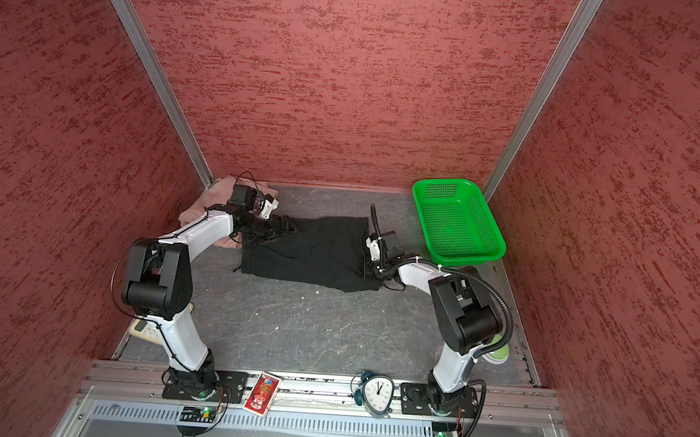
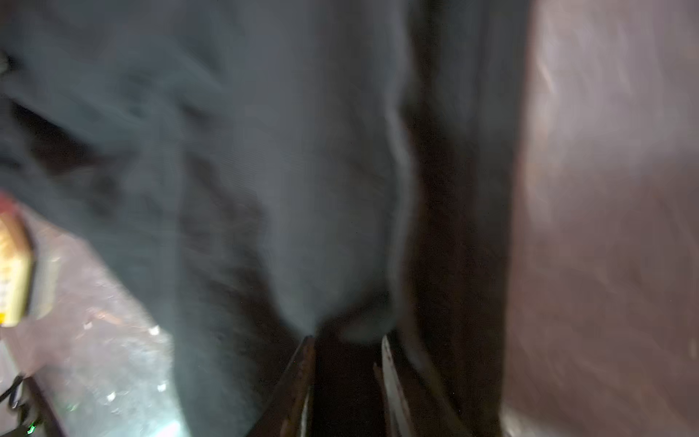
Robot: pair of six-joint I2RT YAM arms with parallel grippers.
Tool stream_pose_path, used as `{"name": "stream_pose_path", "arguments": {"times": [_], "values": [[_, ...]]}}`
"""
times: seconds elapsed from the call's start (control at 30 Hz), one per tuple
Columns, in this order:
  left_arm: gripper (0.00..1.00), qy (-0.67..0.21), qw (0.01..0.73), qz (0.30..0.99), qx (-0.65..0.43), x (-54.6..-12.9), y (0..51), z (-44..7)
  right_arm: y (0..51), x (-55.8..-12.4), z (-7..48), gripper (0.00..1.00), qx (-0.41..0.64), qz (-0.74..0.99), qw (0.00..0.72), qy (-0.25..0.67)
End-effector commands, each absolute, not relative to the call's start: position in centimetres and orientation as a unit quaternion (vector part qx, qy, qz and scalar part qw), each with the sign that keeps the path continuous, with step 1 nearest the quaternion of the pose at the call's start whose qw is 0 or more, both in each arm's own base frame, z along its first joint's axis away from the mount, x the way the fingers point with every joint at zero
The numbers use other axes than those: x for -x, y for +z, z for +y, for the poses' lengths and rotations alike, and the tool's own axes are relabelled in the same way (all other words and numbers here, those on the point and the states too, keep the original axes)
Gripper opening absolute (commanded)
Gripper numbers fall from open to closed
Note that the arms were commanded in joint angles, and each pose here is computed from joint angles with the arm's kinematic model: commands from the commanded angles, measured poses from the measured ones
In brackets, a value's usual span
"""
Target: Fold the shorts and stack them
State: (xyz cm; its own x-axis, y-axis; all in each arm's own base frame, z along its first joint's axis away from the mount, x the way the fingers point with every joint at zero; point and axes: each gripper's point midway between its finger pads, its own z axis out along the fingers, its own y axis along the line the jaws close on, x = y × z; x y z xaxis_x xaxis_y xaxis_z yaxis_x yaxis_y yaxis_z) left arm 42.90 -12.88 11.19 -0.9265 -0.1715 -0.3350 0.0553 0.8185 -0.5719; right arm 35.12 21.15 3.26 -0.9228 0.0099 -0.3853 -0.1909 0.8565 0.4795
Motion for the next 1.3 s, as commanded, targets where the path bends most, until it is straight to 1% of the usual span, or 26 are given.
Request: {"name": "stream_pose_path", "arguments": {"times": [0.0, 0.13, 0.23, 0.33, 0.43, 0.5, 0.63, 0.7, 0.8, 0.87, 0.93, 1.03, 1.1, 1.17, 1.27], "values": [[0.99, -0.269, 0.204, 0.941, 0.025, -42.6, 11.2, -11.9, 2.4, -34.9, 18.5, 0.32, -0.019, 0.952, 0.200, 0.232], [0.99, -0.260, 0.177, 0.949, 0.028, -41.2, 9.5, -11.7, 1.2, -32.8, 15.6, 0.36, -0.063, 0.962, 0.180, 0.196], [0.99, -0.258, 0.148, 0.954, 0.020, -39.5, 8.6, -12.9, 1.3, -30.9, 13.5, 0.37, -0.089, 0.966, 0.170, 0.174], [0.99, -0.266, 0.125, 0.956, 0.007, -37.4, 8.5, -14.7, 2.8, -29.9, 11.4, 0.40, -0.112, 0.964, 0.188, 0.149], [0.99, -0.277, 0.120, 0.953, -0.004, -36.1, 9.6, -16.2, 6.4, -31.1, 11.8, 0.40, -0.092, 0.953, 0.238, 0.165], [0.99, -0.280, 0.131, 0.951, -0.011, -36.2, 10.9, -16.4, 8.8, -32.5, 12.8, 0.40, -0.072, 0.939, 0.278, 0.191], [0.99, -0.306, 0.201, 0.930, -0.035, -38.2, 14.5, -17.1, 13.2, -36.5, 15.8, 0.31, -0.022, 0.897, 0.354, 0.264], [0.99, -0.329, 0.230, 0.915, -0.049, -39.1, 15.9, -17.9, 13.9, -38.6, 17.4, 0.27, -0.003, 0.881, 0.372, 0.294], [0.99, -0.346, 0.245, 0.904, -0.058, -40.0, 16.2, -18.5, 13.5, -41.8, 19.0, 0.20, 0.008, 0.869, 0.384, 0.311], [0.99, -0.336, 0.252, 0.906, -0.056, -40.6, 15.4, -18.1, 13.1, -43.7, 19.7, 0.15, 0.009, 0.865, 0.387, 0.319], [0.99, -0.313, 0.254, 0.914, -0.039, -41.5, 13.9, -16.7, 12.0, -45.2, 19.6, 0.12, -0.001, 0.870, 0.385, 0.307], [0.99, -0.278, 0.242, 0.929, 0.019, -42.5, 11.2, -13.3, 9.9, -46.7, 18.0, 0.08, -0.042, 0.881, 0.372, 0.290], [0.99, -0.250, 0.240, 0.936, 0.056, -42.7, 9.8, -10.9, 8.2, -46.9, 16.4, 0.08, -0.078, 0.885, 0.357, 0.287], [0.99, -0.251, 0.240, 0.935, 0.071, -42.6, 9.1, -9.8, 6.8, -46.6, 14.7, 0.08, -0.110, 0.891, 0.340, 0.280], [0.99, -0.264, 0.219, 0.936, 0.081, -42.5, 7.7, -9.3, 5.4, -45.7, 13.2, 0.13, -0.131, 0.896, 0.326, 0.273]]}}
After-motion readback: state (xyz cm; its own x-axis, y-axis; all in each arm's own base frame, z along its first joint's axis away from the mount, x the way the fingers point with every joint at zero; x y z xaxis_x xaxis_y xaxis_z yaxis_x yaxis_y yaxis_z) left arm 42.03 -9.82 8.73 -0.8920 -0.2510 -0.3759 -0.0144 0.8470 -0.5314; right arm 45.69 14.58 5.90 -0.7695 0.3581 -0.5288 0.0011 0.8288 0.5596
